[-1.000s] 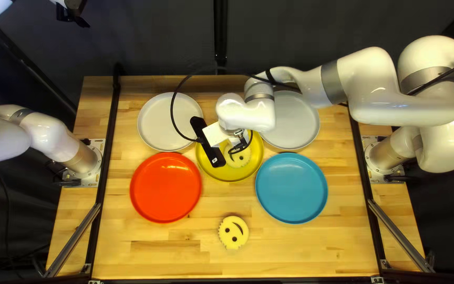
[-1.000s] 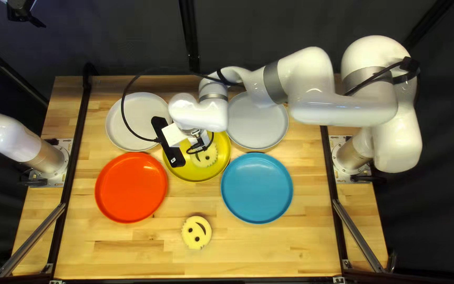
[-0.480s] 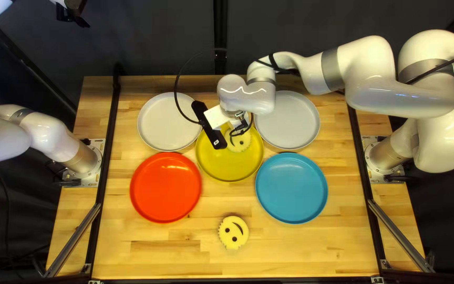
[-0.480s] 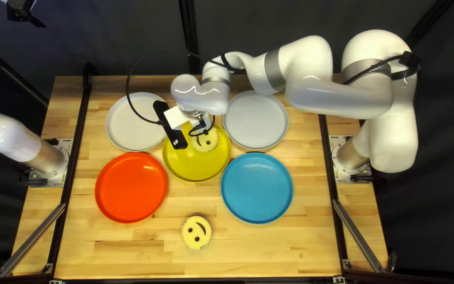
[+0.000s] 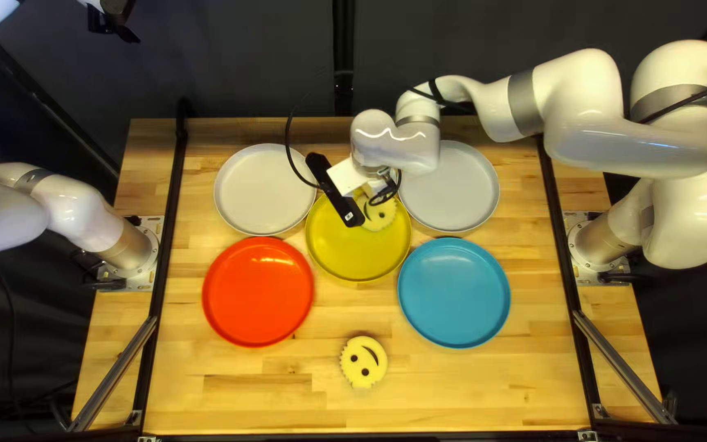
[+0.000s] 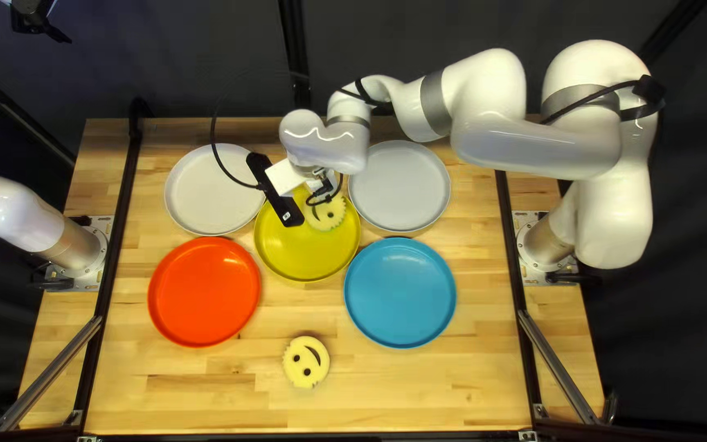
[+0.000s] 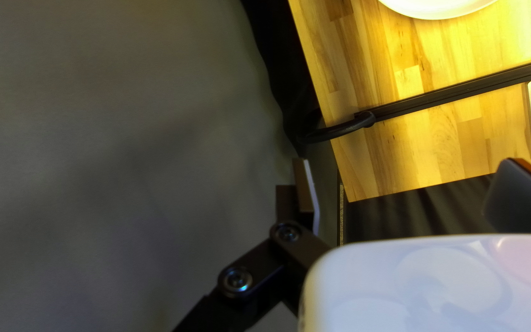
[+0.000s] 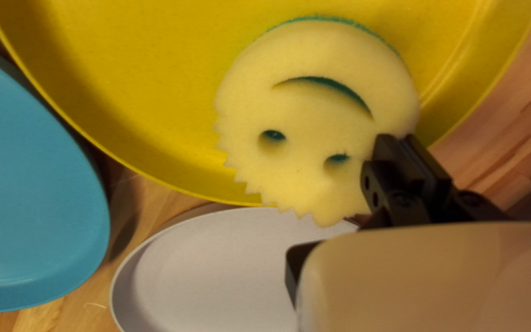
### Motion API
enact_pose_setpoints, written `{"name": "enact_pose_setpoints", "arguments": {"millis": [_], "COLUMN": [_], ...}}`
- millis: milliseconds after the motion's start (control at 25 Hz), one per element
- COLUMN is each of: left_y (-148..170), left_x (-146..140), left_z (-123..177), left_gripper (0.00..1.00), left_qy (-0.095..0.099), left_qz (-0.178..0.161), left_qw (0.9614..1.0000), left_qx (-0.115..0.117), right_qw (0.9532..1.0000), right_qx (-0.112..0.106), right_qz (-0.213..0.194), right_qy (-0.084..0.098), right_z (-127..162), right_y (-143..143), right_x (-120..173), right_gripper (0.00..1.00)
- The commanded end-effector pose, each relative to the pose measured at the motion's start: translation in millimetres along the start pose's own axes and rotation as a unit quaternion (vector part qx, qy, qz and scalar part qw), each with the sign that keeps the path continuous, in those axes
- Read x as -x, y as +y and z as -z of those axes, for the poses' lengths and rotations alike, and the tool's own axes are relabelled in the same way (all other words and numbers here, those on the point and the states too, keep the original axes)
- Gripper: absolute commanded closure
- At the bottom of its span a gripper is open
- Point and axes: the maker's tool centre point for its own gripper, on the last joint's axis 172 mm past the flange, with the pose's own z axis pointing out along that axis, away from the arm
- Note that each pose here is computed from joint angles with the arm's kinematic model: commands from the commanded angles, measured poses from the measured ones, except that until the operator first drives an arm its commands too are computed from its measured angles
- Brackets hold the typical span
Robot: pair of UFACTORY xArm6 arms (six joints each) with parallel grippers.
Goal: Pick up sponge and scrub the plate
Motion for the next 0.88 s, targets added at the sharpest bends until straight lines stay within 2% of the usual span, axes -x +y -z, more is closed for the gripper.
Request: {"name": "enact_pose_setpoints", "arguments": {"millis": [40,360,440,640,880], "left_y": [0,0,0,0,0], "left_x": [0,0,0,0,0], "left_z": [0,0,0,0,0], "left_gripper": [0.00,0.00,0.00,0.00,0.00], "left_qy": [0.000,0.000,0.000,0.000,0.000], "left_qz": [0.000,0.000,0.000,0.000,0.000], "left_qw": [1.0000,1.0000,1.0000,1.0000,1.0000], "left_qx": [0.000,0.000,0.000,0.000,0.000], "right_qw": [1.0000,0.9998,0.9997,0.9988,0.9964], "right_qx": [-0.007,-0.010,-0.016,-0.044,-0.070], "right_qz": [0.004,0.016,0.016,-0.001,-0.026], "right_qy": [0.005,0.006,0.008,0.024,0.039], "right_z": [3,2,2,6,30], "right_y": [-17,-49,-49,-18,30], "right_x": [-12,-28,-29,-7,11], "right_gripper": [1.00,1.00,1.00,1.00,1.00]}}
